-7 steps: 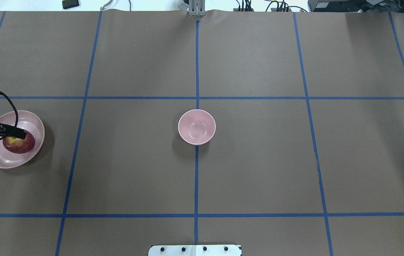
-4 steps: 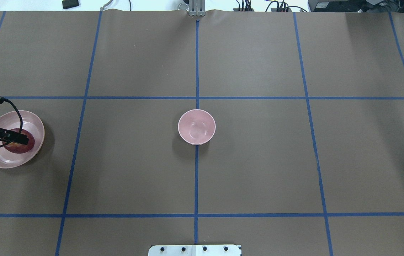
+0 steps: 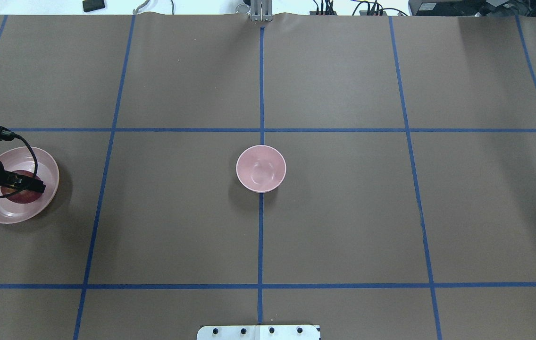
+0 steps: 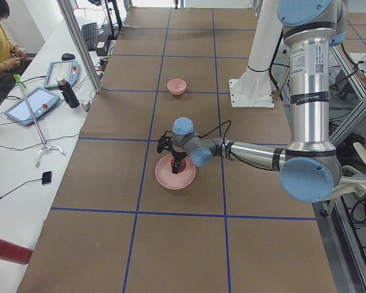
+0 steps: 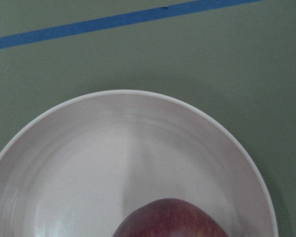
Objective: Move apple from plate to bowl
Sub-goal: 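Grasp the red apple with the left gripper and lift it, then carry the apple with the left gripper over the pink bowl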
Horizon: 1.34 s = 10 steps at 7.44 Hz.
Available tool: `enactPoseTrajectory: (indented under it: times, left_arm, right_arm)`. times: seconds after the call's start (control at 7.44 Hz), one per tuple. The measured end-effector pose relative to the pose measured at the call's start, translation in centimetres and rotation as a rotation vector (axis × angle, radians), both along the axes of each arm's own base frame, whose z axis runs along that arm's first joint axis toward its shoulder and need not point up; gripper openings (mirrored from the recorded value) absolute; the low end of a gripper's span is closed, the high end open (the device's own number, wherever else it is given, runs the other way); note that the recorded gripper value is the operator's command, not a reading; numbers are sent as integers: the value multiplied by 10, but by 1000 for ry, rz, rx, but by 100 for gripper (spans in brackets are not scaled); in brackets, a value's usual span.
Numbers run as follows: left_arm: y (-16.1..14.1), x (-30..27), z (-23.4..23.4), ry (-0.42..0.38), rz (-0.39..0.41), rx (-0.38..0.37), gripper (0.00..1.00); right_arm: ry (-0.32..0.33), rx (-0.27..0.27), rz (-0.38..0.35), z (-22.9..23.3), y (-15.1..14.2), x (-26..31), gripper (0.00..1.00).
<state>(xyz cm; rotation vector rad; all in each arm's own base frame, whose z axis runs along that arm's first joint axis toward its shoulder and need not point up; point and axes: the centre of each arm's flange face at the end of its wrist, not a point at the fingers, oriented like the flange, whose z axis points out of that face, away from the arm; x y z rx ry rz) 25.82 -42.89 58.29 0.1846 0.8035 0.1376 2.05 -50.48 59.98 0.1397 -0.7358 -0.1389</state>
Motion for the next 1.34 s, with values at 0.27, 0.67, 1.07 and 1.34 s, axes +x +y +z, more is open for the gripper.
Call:
enactPoseTrajectory:
  times: [0.27, 0.67, 1.07, 1.34]
  left_arm:
    - [0, 0, 1, 0, 1, -1, 0]
    - [-1, -3, -46, 76, 30, -11, 0]
    - [-67, 49, -200, 52, -33, -69, 0]
    - [-81, 132, -313, 53, -76, -151, 0]
  right_arm:
    - [0, 0, 2, -1, 0, 0, 100]
    - [-1, 1, 3, -2, -1, 0, 100]
    - [-1, 0, 1, -1, 0, 0, 100]
    - [-1, -6, 1, 2, 1, 0, 100]
